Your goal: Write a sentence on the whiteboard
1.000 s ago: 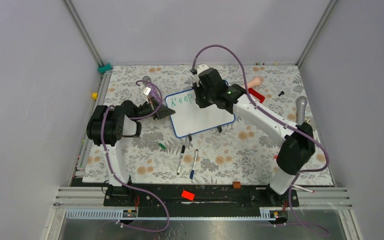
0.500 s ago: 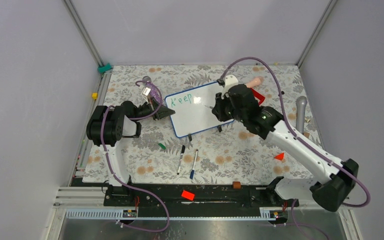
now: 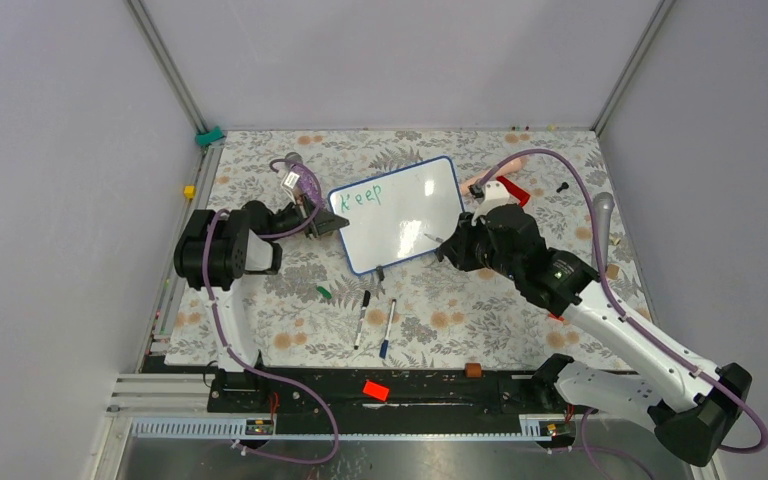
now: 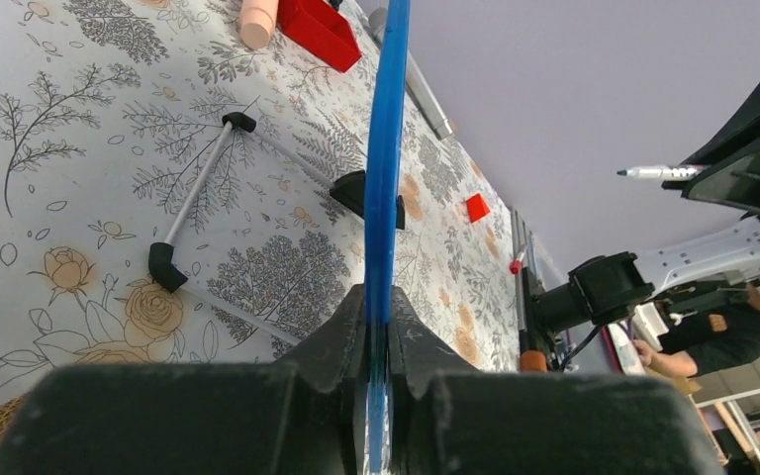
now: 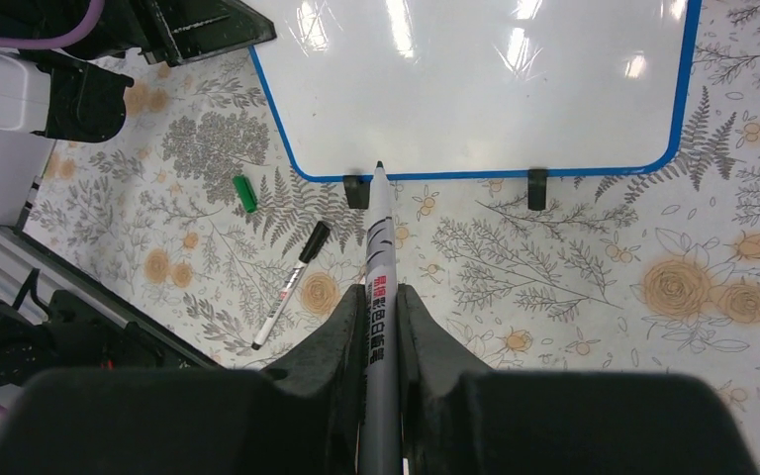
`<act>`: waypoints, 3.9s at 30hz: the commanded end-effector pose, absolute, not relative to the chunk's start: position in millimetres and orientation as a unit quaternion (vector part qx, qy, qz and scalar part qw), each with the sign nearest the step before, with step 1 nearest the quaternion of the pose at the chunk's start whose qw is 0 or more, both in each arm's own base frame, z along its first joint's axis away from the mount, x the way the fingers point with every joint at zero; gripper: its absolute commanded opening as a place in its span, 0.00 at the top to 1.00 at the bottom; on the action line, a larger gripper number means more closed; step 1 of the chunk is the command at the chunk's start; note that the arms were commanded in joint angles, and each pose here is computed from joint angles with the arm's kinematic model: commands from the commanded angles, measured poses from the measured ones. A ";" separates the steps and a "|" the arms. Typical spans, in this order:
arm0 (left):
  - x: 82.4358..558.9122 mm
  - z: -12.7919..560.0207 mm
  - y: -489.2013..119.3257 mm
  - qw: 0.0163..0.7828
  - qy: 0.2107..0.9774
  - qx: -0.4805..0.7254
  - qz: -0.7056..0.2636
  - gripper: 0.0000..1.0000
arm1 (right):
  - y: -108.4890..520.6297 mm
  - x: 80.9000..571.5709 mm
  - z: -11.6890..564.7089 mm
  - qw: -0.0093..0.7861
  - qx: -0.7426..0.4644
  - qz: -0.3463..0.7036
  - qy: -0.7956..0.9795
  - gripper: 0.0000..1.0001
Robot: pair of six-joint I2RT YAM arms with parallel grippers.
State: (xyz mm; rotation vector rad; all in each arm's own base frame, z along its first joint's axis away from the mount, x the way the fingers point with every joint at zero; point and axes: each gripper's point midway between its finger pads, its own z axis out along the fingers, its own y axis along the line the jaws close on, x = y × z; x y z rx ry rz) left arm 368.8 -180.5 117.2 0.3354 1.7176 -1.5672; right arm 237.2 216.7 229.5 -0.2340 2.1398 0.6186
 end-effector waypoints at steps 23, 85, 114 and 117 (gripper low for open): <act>358.1 117.3 -187.3 0.407 0.652 0.223 -0.600 0.80 | 256.1 274.1 259.9 0.457 -0.088 0.282 0.839 1.00; 349.2 144.5 -177.5 0.434 0.662 0.150 -0.592 0.03 | 226.6 259.7 265.7 0.515 -0.149 0.246 0.808 1.00; 354.6 142.4 -186.6 0.410 0.663 0.144 -0.609 0.32 | 228.4 264.8 260.9 0.514 -0.161 0.234 0.809 1.00; 355.3 142.3 -186.6 0.411 0.663 0.146 -0.609 0.39 | 229.7 267.8 260.3 0.515 -0.166 0.228 0.810 1.00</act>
